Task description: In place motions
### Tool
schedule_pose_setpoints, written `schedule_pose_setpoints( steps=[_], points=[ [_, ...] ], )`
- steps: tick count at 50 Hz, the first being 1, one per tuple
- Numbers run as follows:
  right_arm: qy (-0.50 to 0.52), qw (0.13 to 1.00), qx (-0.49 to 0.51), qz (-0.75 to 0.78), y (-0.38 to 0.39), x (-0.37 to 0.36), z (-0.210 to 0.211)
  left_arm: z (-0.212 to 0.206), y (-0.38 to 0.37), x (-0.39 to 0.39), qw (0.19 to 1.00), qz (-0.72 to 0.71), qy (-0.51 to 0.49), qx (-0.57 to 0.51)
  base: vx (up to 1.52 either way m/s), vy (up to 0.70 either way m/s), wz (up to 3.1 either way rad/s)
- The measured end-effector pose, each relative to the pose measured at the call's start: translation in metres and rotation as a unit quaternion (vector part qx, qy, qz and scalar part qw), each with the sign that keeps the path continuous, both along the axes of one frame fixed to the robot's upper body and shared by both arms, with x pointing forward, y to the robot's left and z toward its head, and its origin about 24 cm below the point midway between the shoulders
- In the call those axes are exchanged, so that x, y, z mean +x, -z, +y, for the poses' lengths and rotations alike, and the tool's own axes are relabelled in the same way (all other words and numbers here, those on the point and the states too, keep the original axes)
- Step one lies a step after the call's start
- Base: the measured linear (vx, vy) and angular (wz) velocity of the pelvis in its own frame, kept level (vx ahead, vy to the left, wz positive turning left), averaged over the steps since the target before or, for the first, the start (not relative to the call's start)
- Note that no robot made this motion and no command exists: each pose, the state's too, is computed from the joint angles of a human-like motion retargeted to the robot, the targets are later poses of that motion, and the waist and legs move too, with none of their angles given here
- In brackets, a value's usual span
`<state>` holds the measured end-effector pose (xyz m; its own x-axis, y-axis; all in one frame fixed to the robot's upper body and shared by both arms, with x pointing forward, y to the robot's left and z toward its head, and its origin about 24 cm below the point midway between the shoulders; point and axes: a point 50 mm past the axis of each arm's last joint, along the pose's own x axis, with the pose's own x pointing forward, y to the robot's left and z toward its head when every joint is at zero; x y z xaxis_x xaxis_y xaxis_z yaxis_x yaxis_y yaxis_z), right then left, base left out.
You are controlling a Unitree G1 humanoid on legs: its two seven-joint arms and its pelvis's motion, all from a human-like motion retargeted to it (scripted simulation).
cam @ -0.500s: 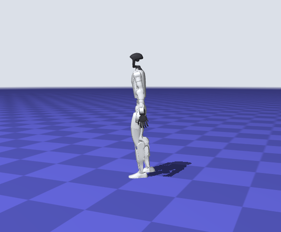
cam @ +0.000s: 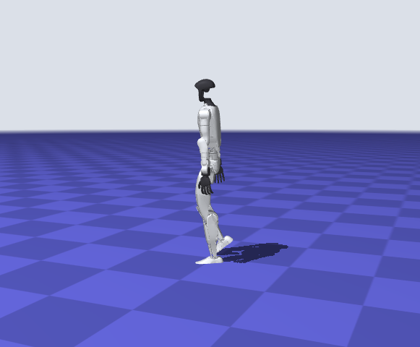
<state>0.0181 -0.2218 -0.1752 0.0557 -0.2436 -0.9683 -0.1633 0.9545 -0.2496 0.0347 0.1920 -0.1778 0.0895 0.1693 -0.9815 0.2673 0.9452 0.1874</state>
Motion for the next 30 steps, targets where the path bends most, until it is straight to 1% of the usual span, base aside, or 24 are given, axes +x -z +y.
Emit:
schedule_pose_setpoints(
  steps=[3, 9, 15, 18, 22, 25, 30],
  points=[
    [0.051, 0.998, -0.010, 0.045, -0.003, -0.039, -0.007, -0.011, -0.006, 0.056, 0.997, -0.074, -0.003, -0.028, -0.17, 0.14, -0.01],
    [0.119, 0.975, 0.022, 0.189, -0.021, -0.126, -0.010, -0.034, -0.037, 0.155, 0.970, -0.234, -0.003, -0.071, -0.08, 0.06, 0.37],
    [0.183, 0.937, 0.035, 0.295, -0.042, -0.183, -0.003, -0.048, -0.071, 0.213, 0.940, -0.325, 0.031, -0.099, 0.00, 0.00, 0.00],
    [0.221, 0.927, 0.038, 0.300, -0.043, -0.187, 0.002, -0.044, -0.076, 0.219, 0.935, -0.343, 0.060, -0.065, 0.03, -0.02, -0.14],
    [0.243, 0.935, 0.050, 0.254, -0.032, -0.166, 0.008, -0.033, -0.065, 0.203, 0.944, -0.318, 0.091, -0.024, 0.04, -0.03, -0.20],
    [0.229, 0.950, 0.068, 0.199, -0.021, -0.135, 0.010, -0.027, -0.047, 0.172, 0.960, -0.262, 0.096, -0.025, 0.06, -0.03, -0.35],
    [0.158, 0.978, 0.073, 0.112, -0.003, -0.071, 0.013, -0.021, -0.015, 0.096, 0.987, -0.138, 0.072, -0.040, 0.08, -0.07, -0.51]
  ],
)
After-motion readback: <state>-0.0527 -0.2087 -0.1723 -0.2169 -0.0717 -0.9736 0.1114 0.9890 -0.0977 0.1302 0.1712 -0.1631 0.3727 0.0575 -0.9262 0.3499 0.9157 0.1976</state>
